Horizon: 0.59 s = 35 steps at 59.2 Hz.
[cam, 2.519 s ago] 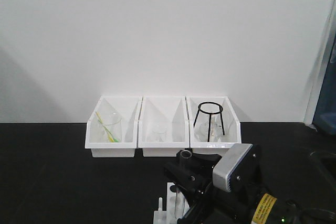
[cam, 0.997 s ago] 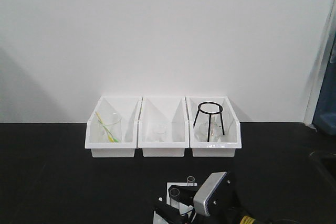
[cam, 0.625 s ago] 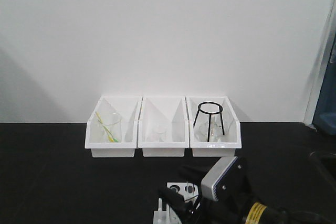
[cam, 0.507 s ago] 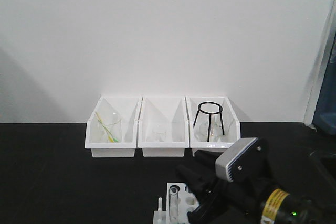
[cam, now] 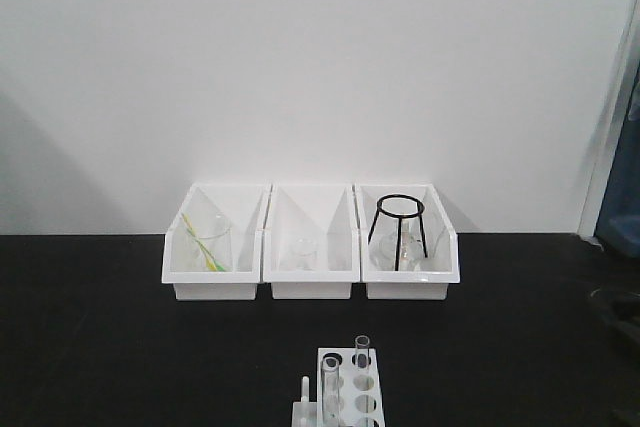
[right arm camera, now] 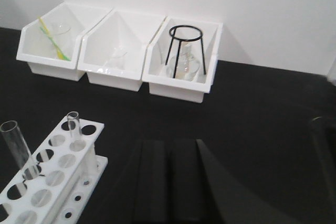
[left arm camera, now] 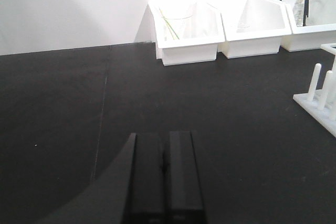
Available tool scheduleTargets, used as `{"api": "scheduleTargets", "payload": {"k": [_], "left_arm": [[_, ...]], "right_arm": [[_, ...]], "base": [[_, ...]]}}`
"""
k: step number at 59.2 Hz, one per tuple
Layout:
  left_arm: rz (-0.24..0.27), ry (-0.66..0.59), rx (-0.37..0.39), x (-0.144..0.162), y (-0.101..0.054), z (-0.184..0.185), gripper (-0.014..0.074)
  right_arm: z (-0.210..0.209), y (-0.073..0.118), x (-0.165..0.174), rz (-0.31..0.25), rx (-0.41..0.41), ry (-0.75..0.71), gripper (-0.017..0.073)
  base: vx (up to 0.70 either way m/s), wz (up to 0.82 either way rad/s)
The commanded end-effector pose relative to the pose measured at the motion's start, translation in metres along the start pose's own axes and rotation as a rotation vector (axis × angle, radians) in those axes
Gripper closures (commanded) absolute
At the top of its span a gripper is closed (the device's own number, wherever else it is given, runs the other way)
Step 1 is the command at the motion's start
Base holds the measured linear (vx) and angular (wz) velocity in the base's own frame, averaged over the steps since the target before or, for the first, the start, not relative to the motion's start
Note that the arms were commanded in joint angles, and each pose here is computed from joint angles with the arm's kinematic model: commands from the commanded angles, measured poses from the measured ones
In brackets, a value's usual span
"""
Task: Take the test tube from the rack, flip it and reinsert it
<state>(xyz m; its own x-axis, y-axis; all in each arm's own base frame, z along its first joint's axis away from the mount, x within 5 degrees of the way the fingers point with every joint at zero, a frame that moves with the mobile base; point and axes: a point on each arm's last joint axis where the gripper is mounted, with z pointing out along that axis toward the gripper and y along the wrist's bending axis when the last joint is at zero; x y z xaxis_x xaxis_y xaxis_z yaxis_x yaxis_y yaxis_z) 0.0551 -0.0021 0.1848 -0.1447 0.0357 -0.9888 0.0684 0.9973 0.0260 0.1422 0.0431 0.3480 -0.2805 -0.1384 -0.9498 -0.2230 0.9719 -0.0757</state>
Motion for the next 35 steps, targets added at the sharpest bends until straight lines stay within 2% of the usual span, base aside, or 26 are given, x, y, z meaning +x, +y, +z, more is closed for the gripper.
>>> {"api": "scheduleTargets", "payload": {"k": [1, 13, 35], "left_arm": [[-0.014, -0.091, 0.013, -0.009, -0.001, -0.001, 0.0599], [-0.014, -0.091, 0.013, -0.009, -0.001, -0.001, 0.0599], [-0.014, -0.091, 0.013, -0.009, -0.001, -0.001, 0.0599]], "right_arm": [[-0.017, -0.004, -0.016, -0.043, 0.006, -0.127, 0.0570], [-0.035, -0.008, -0.019, -0.028, 0.009, -0.194, 0.0569], [-0.035, -0.008, -0.019, -0.028, 0.008, -0.195, 0.0569]], "base": [[0.00, 0.00], [0.00, 0.00], [0.00, 0.00]]}}
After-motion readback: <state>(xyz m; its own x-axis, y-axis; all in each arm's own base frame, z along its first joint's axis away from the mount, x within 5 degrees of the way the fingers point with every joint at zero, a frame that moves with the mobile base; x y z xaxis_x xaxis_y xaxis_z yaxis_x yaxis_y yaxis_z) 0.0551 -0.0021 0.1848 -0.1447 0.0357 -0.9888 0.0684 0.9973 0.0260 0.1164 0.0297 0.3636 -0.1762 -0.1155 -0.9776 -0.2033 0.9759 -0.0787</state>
